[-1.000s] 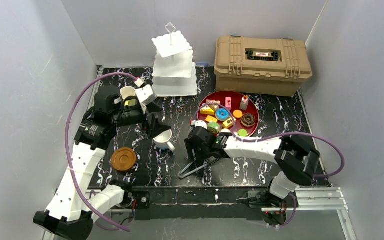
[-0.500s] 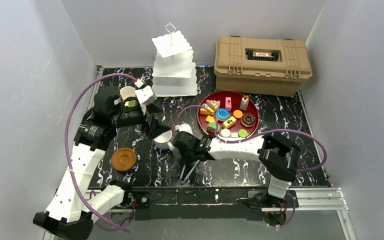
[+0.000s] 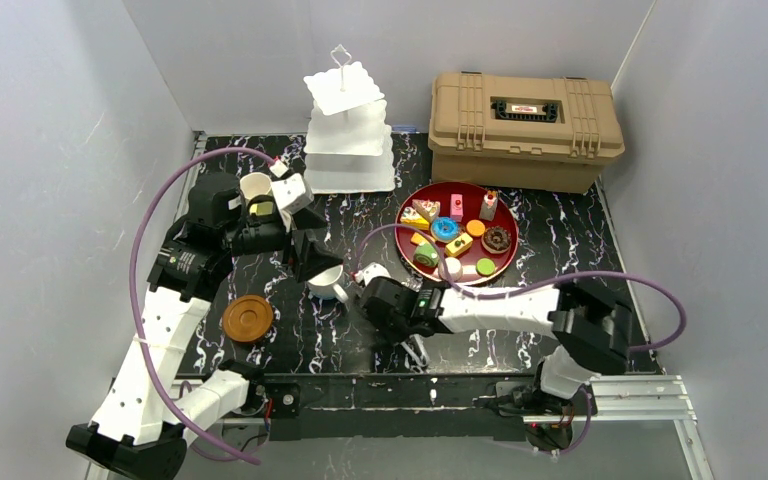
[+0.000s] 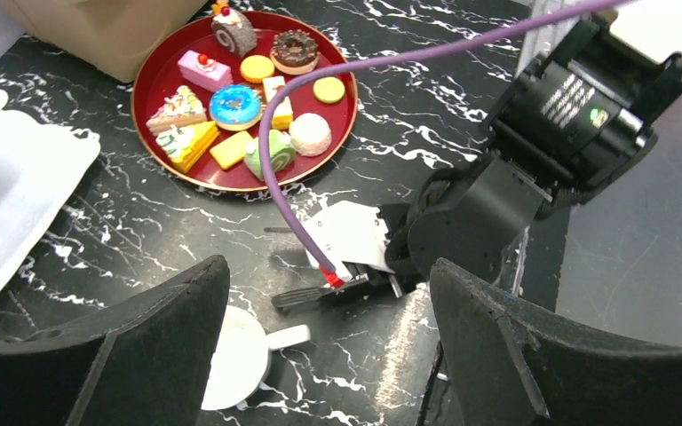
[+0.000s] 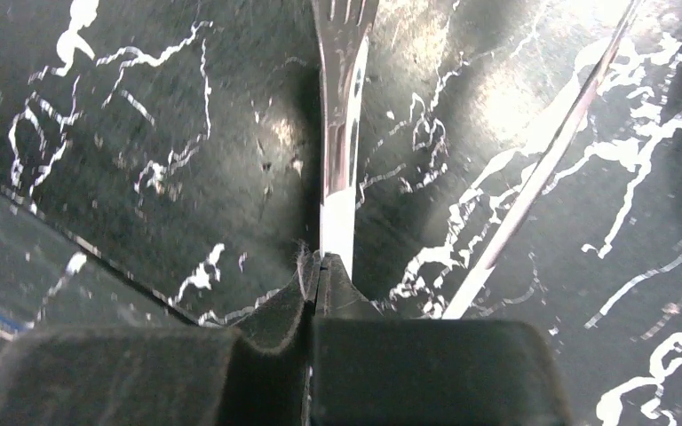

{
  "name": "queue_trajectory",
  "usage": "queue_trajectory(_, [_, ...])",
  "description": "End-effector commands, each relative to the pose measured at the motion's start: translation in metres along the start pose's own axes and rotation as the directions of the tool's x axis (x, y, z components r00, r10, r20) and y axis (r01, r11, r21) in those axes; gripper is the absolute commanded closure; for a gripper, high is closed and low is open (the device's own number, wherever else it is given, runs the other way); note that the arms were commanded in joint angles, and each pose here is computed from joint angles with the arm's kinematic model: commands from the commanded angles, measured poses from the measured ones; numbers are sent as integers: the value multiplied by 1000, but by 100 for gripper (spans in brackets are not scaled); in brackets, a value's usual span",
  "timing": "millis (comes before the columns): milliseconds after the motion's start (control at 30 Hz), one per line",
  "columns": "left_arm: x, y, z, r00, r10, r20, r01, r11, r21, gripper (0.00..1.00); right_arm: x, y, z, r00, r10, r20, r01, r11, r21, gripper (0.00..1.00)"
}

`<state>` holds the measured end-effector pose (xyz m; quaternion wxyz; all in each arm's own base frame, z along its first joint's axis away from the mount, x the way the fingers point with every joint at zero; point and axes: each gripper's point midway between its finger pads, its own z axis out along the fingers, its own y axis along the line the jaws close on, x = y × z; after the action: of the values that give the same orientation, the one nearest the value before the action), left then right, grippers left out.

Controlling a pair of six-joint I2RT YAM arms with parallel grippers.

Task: Serve the afternoon tea
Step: Pick up the clamp from the center of the board.

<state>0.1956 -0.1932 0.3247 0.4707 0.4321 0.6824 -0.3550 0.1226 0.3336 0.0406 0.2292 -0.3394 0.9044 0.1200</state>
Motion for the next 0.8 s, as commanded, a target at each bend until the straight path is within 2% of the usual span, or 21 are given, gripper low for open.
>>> queue_trajectory(0, [2,-25,-3,1000,9,5,-9,991,131,19,-16,0,-39,989,-123,85,128,990,-56,99])
queue_trajectory(133, [19,-58,-9,997,77,14,-78,944,319,19,-30,-2,-78,969,-197,150,211,973,-88,99])
queue_trajectory(300, [43,-73,-8,983,182,15,-171,891,421,21,-43,5,-121,947,-253,199,286,946,-156,99])
queue_trajectory(400, [57,-79,-2,958,286,13,-258,843,472,22,-50,15,-146,933,-285,221,331,919,-215,99])
queue_trajectory(567, [78,-83,4,883,468,19,-410,752,517,24,-72,42,-189,906,-297,302,394,852,-344,99])
queue_trajectory(667, [78,-79,4,858,513,25,-452,733,508,28,-81,55,-203,897,-286,338,413,817,-403,99])
queue_trajectory(767, [81,-78,2,841,541,19,-478,725,496,36,-87,63,-212,891,-272,363,422,788,-447,99])
